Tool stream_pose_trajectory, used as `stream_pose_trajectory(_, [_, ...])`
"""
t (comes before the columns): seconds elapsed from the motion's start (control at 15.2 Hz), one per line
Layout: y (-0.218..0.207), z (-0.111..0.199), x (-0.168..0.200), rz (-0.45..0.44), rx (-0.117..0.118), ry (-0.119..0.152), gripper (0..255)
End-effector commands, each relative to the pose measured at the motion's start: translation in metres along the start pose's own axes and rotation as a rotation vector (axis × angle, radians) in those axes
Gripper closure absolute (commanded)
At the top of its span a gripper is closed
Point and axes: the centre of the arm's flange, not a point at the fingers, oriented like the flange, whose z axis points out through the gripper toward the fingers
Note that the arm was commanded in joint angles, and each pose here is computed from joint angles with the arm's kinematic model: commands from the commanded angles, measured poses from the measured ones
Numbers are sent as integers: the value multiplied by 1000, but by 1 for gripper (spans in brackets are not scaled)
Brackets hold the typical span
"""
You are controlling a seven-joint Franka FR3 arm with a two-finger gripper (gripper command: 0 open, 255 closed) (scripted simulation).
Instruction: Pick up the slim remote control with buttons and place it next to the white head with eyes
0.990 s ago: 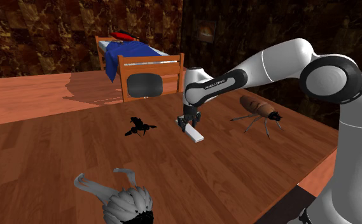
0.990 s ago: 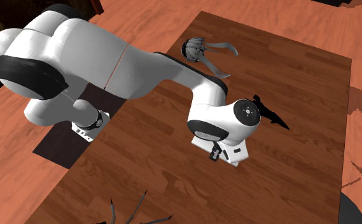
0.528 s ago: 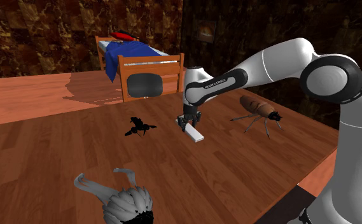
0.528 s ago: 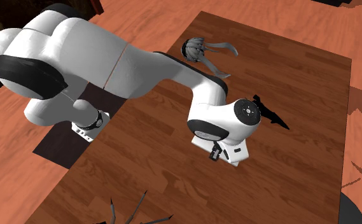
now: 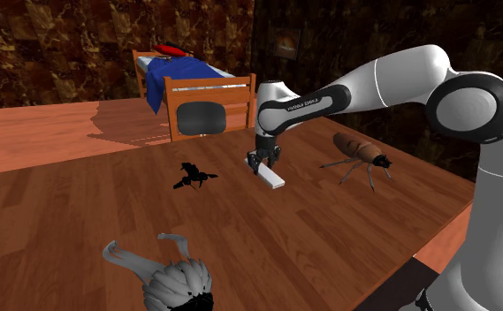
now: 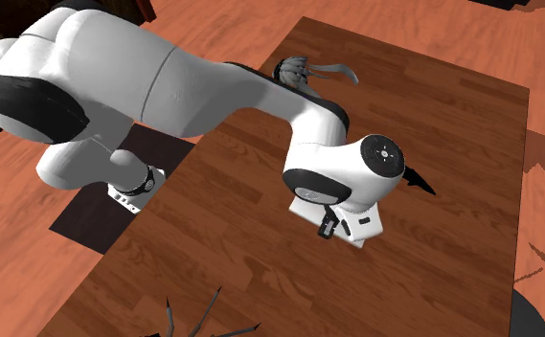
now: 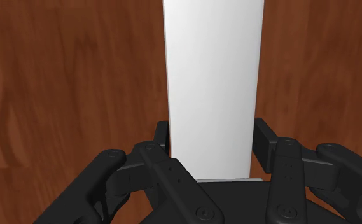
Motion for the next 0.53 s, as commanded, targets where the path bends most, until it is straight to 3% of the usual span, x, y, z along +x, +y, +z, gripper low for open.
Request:
stream_pose_trajectory(0.0, [1, -11, 0, 0, 0, 0, 255])
stream_pose_trajectory(0.46, [1, -48, -1, 0, 0, 0, 255])
